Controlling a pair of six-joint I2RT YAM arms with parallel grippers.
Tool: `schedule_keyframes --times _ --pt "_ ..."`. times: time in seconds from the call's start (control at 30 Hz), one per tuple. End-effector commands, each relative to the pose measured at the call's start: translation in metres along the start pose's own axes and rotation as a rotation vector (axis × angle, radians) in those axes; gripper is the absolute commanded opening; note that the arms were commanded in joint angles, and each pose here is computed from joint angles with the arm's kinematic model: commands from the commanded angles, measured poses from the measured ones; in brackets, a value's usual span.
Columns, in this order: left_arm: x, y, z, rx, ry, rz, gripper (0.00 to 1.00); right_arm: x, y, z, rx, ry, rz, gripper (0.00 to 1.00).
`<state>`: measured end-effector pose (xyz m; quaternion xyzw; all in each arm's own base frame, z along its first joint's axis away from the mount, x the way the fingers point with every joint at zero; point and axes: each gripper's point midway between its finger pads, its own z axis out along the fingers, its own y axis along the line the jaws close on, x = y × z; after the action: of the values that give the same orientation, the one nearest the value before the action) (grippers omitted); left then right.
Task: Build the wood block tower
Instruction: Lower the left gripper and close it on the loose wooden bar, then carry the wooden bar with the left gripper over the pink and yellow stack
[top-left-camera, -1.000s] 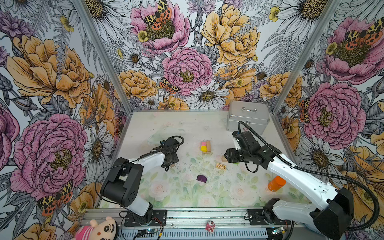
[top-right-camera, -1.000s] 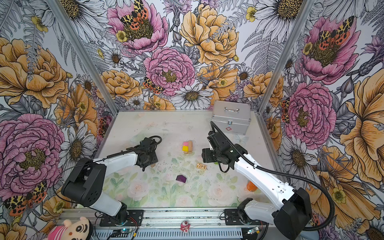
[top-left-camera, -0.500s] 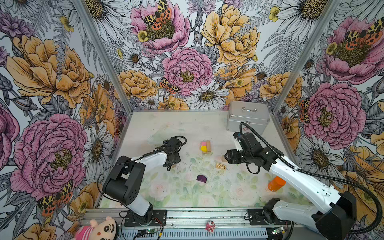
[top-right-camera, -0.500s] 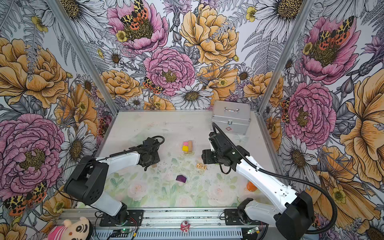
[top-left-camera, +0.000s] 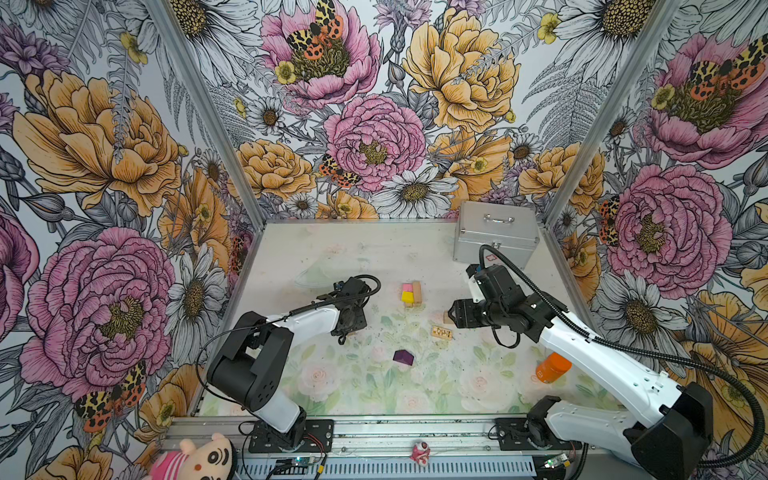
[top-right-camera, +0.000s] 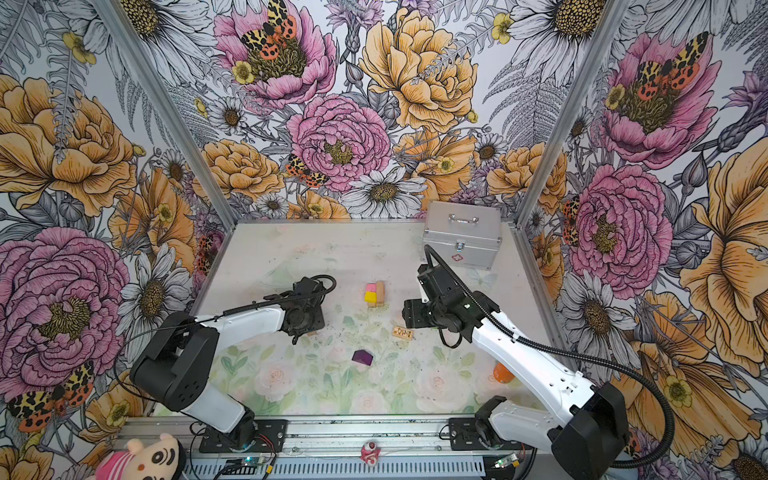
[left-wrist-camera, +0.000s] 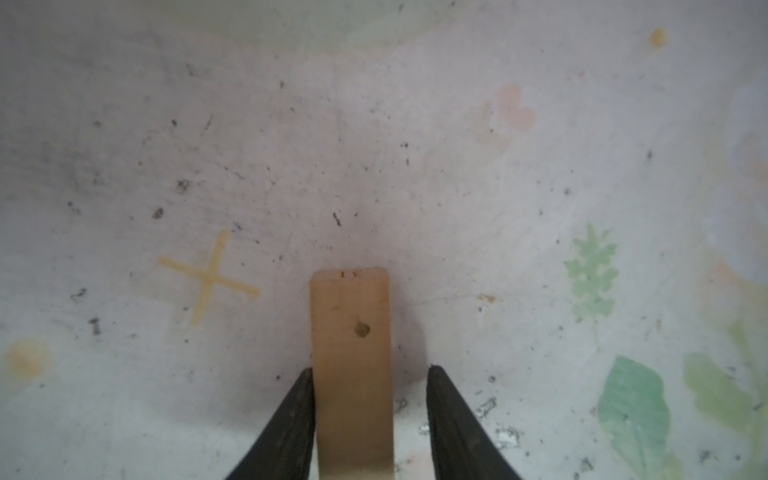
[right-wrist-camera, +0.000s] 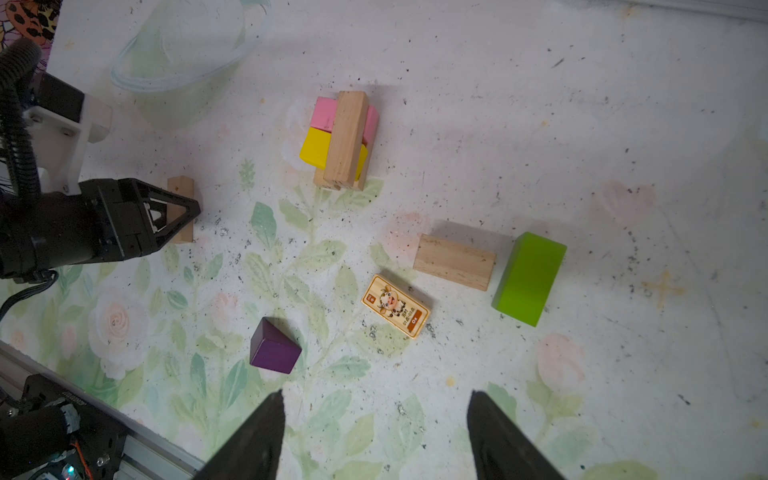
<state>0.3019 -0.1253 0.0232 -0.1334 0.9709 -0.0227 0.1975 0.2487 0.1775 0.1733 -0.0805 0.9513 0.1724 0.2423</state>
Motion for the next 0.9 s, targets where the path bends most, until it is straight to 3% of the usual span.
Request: schedule_keyframes --times 0.0,0.33,0.87 --pt "0.004 0.003 -0.007 -0.006 -0.002 0.008 0.44 -0.004 0.002 -0.007 -0.021 -0.032 0.016 0.72" --pt "0.006 0.001 -0.002 -0.015 0.012 0.028 0.22 -0.003 0.001 -0.014 -0.019 -0.041 0.016 0.72" --pt "-0.031 -0.059 -0.049 0.047 -0.072 0.159 0.18 -0.008 -0.003 -0.025 -0.03 -0.079 0.054 0.73"
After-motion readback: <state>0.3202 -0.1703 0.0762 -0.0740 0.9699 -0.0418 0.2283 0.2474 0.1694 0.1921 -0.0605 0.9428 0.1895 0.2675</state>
